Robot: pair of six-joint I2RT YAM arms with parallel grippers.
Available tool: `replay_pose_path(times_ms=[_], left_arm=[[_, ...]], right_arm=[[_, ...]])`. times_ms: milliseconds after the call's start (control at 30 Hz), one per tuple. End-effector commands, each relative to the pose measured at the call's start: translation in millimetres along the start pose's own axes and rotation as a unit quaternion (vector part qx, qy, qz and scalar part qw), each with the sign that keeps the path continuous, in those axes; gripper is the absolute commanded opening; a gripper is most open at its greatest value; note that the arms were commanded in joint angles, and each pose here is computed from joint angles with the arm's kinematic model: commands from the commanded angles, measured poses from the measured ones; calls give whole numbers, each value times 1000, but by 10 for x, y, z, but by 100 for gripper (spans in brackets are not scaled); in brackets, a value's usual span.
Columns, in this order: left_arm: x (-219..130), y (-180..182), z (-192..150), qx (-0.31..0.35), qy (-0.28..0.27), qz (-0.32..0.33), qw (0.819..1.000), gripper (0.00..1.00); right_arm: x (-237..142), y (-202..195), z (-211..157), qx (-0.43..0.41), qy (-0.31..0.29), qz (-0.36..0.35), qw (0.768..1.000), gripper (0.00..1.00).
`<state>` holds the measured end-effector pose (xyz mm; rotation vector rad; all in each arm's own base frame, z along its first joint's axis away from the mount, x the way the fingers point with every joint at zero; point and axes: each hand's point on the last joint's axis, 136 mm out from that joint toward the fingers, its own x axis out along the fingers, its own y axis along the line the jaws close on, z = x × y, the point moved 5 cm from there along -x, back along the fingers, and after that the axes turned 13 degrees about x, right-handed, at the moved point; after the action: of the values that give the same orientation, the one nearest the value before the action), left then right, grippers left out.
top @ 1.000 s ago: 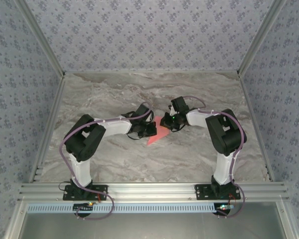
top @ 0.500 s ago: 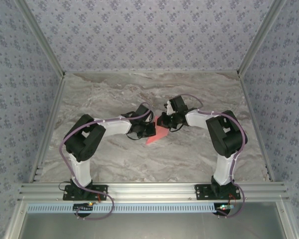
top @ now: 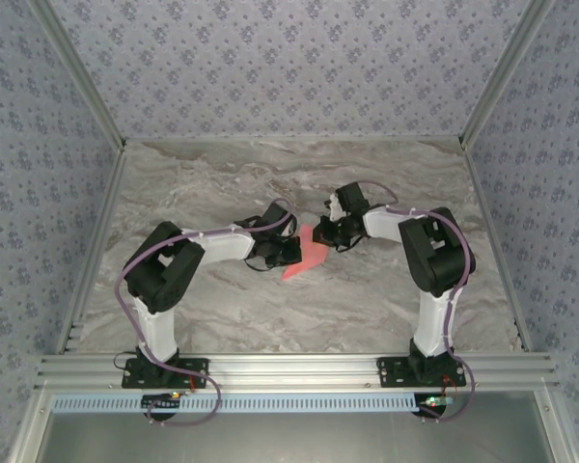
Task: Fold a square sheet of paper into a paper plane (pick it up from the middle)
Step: Fourth fold the wing at the center of the table.
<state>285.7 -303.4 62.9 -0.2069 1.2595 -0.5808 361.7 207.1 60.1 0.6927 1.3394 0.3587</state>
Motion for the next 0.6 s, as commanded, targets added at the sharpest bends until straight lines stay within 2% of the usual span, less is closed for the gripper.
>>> replay_pose_path(times_ms=[0, 133, 267, 433, 567], left_arm=[[134, 372, -442, -31, 86, 70, 993, 0], [132, 376, -445, -30, 85, 69, 993, 0], [123, 345, -405, -25, 81, 66, 994, 0], [138, 340, -380, -22, 78, 66, 995, 0], [133, 337, -377, -22, 77, 66, 995, 0]], right_arm=[[-152, -339, 341, 17, -49, -52, 997, 2], [-405, -244, 533, 14, -85, -26, 996, 2], [-602, 85, 353, -31, -93, 6, 995, 3], [-452, 242, -37, -45, -55, 21, 997, 2], [-211, 317, -193, -41, -14, 30, 999, 0]])
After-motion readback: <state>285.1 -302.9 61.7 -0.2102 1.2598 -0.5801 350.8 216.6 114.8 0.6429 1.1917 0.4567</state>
